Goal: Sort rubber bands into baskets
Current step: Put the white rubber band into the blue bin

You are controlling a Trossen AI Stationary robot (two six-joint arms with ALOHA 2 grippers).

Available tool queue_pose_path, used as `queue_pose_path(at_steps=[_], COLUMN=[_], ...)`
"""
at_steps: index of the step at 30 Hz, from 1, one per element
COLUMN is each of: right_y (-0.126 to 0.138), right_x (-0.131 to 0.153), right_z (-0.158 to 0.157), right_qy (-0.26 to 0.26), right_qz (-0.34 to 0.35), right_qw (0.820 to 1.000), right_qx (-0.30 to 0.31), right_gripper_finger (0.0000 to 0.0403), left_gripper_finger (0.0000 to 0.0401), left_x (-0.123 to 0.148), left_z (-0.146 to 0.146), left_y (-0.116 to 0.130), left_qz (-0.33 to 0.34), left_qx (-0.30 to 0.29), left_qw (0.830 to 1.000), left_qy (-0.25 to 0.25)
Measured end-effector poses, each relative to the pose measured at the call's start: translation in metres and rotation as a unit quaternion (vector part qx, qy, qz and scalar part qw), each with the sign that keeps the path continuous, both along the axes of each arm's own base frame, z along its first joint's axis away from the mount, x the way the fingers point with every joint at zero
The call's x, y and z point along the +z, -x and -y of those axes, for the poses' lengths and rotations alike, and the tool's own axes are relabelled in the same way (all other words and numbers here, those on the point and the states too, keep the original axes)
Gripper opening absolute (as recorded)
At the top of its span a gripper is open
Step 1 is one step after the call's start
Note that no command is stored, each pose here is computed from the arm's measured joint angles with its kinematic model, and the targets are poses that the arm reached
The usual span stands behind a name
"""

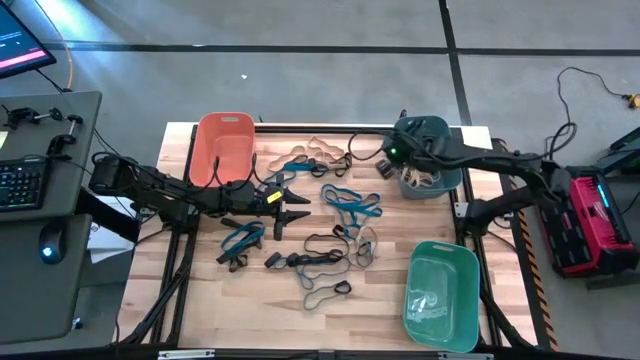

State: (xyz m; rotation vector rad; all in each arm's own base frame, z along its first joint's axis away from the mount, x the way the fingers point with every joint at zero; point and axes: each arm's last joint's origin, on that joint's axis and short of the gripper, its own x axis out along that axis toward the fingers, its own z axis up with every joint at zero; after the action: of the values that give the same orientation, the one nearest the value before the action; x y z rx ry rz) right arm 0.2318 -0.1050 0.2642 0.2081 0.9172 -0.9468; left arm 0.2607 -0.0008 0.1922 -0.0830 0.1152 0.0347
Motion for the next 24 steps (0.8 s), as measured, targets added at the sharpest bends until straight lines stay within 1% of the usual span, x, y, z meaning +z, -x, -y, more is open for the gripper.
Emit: queue_pose_path(at_steps=[4, 8, 13, 16, 19, 21, 24], right_y=[-0.025, -0.049, -0.075, -0.087, -0.101, -0.112, -0.126], right_x=[0.004, -0.004, -0.027, -0.040, -0.047, -0.052, -0.061], right_z=[-0.015, -0.021, -0.015, -0.009, -0.001, 0.007, 0.018], right_qy=[0.005, -0.003, -0.003, 0.002, -0.004, -0.011, -0.027], right_qz=[0.063, 0.104, 0.109, 0.095, 0.081, 0.071, 0.046], right_qw=[0.993, 0.982, 0.976, 0.975, 0.976, 0.975, 0.975], right_qx=[0.097, 0.161, 0.188, 0.199, 0.204, 0.209, 0.218], right_gripper_finger=[0.0060, 0.0049, 0.0048, 0.0048, 0.0049, 0.0056, 0.0081], left_gripper_finger=[0.0145, 0.0145, 0.0128, 0.0109, 0.0090, 0.0080, 0.0070], left_x=[0.000, -0.001, -0.008, -0.014, -0.018, -0.020, -0.020], left_z=[0.000, 0.000, -0.002, -0.002, -0.001, -0.001, 0.000], left_y=[0.000, 0.002, 0.011, 0.015, 0.018, 0.019, 0.019], left_qz=[0.000, 0.011, 0.028, 0.018, 0.011, 0.007, 0.006], left_qx=[-0.002, -0.004, 0.001, 0.002, 0.001, 0.000, -0.002], left_qw=[1.000, 1.000, 1.000, 1.000, 1.000, 1.000, 1.000], left_qy=[-0.003, -0.008, 0.003, 0.004, 0.005, 0.005, 0.008])
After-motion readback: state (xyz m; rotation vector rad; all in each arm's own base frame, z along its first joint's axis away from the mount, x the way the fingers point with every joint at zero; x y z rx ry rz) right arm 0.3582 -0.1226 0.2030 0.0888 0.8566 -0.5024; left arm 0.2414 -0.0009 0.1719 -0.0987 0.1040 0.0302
